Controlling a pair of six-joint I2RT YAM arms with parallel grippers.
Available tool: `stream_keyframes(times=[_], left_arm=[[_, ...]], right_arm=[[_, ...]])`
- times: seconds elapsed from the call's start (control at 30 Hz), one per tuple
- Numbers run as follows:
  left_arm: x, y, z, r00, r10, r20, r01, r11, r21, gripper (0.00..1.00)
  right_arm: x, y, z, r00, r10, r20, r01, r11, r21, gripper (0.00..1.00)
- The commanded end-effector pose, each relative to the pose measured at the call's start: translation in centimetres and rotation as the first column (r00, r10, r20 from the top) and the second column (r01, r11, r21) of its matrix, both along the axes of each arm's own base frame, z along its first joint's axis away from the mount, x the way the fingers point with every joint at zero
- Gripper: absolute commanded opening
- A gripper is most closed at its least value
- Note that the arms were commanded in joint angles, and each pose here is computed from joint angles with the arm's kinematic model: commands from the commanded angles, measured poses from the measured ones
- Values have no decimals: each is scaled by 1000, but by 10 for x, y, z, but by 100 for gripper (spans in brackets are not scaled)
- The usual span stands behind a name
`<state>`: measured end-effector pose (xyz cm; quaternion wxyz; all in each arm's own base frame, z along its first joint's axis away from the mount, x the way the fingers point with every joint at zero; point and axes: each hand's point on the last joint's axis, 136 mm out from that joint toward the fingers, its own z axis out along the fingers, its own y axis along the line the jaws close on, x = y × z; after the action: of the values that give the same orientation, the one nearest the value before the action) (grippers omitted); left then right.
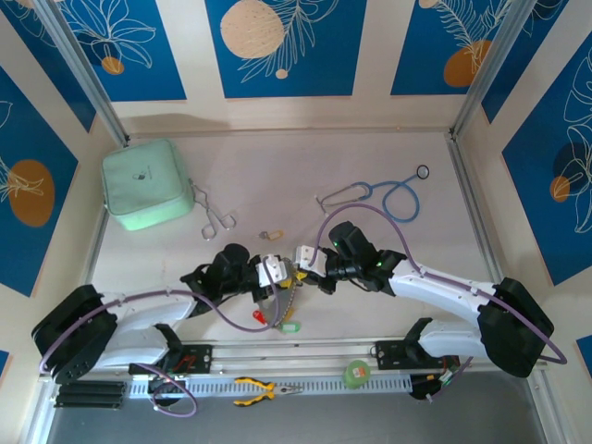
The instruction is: Put the keys on the keyring
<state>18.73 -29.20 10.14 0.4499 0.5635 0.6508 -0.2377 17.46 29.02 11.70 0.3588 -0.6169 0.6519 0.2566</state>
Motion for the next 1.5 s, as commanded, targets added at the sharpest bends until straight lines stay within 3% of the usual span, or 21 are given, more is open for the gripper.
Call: stream_keyframes(times=[0.0,0.37,0.53,0.6,0.67,0.7,0.87,1.07,1.2,1.47], left_arm=[[6,-13,21,998,-33,44,36,998,-60,31],[1,-19,25,997,-73,31,75,992,-101,19],[-2,-18,25,996,-86,31,88,992,-92,0],[-3,-15,26,996,-82,37,85,993,-82,0],[-2,-12,30,997,-72,41,75,995,-71,0],[-3,-10,33,997,-72,38,74,995,-62,0],[-5,1,35,998,-40,-48,43,997,62,0],[1,15,38,986,70,-150,-39,979,200,0],[13,25,51,959,211,-187,-162,955,248,0],[25,48,67,833,478,-278,-364,852,376,0]], right_arm=[[-2,8,17,999,30,33,-32,998,48,0],[-3,11,18,999,37,33,-39,997,59,0],[-2,9,16,999,26,40,-28,999,41,0],[4,4,15,999,-8,53,7,1000,22,1],[9,-2,14,997,-42,61,42,999,0,21],[10,-6,14,997,-53,63,53,999,-7,24],[5,-16,21,995,-74,66,73,997,12,25],[-4,-10,26,996,-37,85,34,999,35,22],[-9,-4,33,997,-25,75,19,997,75,19],[-29,32,42,998,44,37,-50,984,171,14]])
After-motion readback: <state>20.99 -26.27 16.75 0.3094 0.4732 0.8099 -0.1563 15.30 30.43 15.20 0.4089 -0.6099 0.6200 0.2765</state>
